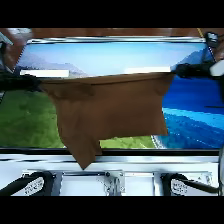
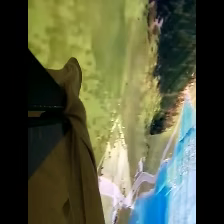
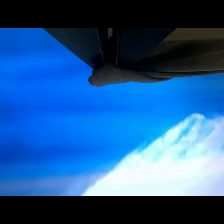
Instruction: Fold the shirts.
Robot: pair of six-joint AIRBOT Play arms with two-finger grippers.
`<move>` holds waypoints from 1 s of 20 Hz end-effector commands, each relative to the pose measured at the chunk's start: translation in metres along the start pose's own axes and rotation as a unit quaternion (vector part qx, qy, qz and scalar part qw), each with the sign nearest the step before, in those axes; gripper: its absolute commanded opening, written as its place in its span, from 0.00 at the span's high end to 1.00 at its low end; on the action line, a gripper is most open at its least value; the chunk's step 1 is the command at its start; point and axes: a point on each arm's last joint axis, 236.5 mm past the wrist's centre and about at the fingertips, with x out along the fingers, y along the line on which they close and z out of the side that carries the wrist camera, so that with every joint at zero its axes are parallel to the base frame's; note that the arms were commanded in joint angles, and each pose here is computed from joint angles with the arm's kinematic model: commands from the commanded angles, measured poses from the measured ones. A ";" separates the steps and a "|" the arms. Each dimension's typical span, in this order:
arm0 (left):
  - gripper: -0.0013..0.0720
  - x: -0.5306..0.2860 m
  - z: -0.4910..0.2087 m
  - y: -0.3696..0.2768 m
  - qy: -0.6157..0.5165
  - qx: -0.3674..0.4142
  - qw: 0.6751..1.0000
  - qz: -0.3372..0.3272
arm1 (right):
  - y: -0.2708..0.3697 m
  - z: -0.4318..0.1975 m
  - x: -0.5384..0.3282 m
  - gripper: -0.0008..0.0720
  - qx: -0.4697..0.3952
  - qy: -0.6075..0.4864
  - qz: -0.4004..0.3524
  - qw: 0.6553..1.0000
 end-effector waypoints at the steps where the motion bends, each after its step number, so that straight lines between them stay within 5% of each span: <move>1: 0.93 0.075 0.020 0.003 -0.054 -0.032 0.998 -0.005 | 0.024 0.045 0.068 0.89 -0.018 -0.137 -0.003 0.990; 6: 0.93 0.135 0.004 0.003 -0.046 -0.053 0.998 -0.005 | 0.006 -0.013 0.134 0.89 0.006 -0.067 -0.011 0.998; 12: 0.93 0.148 -0.081 -0.015 0.123 -0.036 0.991 -0.035 | 0.000 -0.099 0.137 0.89 0.048 0.109 0.005 0.993; 20: 0.93 0.121 -0.176 -0.038 0.333 -0.077 0.938 -0.054 | 0.002 -0.179 0.104 0.89 0.069 0.289 0.027 0.954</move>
